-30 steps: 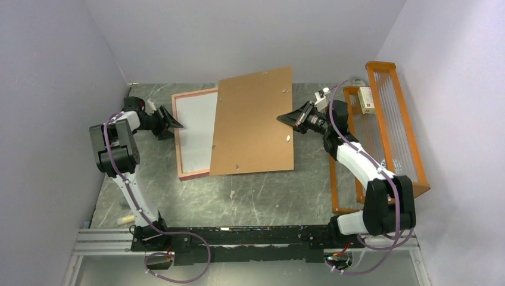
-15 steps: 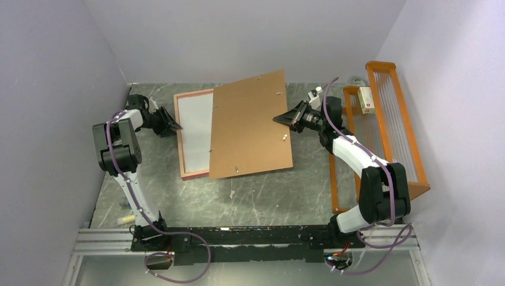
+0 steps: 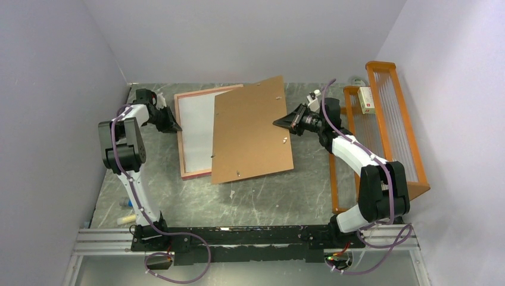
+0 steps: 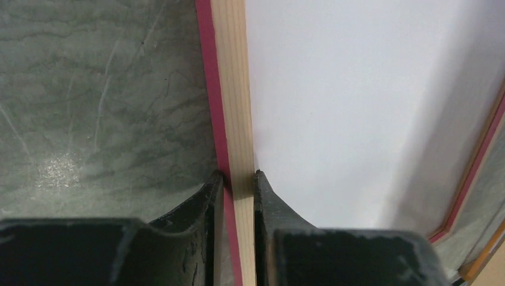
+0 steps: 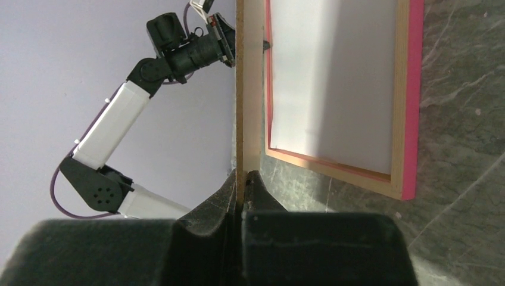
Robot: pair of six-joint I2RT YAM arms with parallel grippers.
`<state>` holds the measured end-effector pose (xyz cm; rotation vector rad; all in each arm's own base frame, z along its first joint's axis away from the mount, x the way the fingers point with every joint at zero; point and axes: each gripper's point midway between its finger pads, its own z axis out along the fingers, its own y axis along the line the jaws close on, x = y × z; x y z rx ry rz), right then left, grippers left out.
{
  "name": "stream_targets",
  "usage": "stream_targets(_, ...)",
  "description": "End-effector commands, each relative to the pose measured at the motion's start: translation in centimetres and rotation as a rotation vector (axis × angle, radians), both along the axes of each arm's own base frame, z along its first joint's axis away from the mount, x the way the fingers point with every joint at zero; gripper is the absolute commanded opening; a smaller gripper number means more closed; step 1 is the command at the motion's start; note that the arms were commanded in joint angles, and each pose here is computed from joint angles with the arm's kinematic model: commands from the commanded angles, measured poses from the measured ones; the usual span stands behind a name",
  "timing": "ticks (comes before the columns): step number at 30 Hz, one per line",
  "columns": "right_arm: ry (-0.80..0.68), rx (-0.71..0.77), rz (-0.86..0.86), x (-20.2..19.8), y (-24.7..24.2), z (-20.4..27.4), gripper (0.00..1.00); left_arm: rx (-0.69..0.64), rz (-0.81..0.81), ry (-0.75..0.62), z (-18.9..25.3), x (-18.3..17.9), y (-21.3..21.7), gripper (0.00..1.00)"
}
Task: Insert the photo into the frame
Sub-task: Move the photo frame to the center of the board.
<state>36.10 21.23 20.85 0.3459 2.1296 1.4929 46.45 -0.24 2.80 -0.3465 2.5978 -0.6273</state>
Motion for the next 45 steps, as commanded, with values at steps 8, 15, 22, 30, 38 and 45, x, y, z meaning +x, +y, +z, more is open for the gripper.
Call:
stream_targets(8,-0.111,0.016,0.045,-0.2,0.4,3.5,0.00,0.109,-0.299,-0.027,-2.0,-2.3,-3.0,0.03)
stream_targets(15,-0.112,0.021,0.046,-0.2,0.4,3.3,0.00,0.052,-0.352,-0.014,-2.1,-3.9,-6.4,0.03)
stream_targets(22,-0.095,0.018,0.004,0.3,0.1,2.4,0.00,-0.020,-0.180,0.092,-2.0,-4.4,-8.0,0.03)
stream_targets(30,-0.072,0.056,-0.075,1.2,-0.2,0.6,0.00,-0.237,-0.027,0.164,0.0,-6.2,-10.8,0.07)
stream_targets(38,-0.125,0.038,0.016,1.2,2.0,0.2,0.00,-0.211,-0.018,0.136,1.4,-7.0,-10.3,0.34)
stream_targets(45,-0.142,-0.010,0.091,1.3,2.7,-1.0,0.00,-0.166,-0.008,0.073,4.2,-5.7,-8.7,0.46)
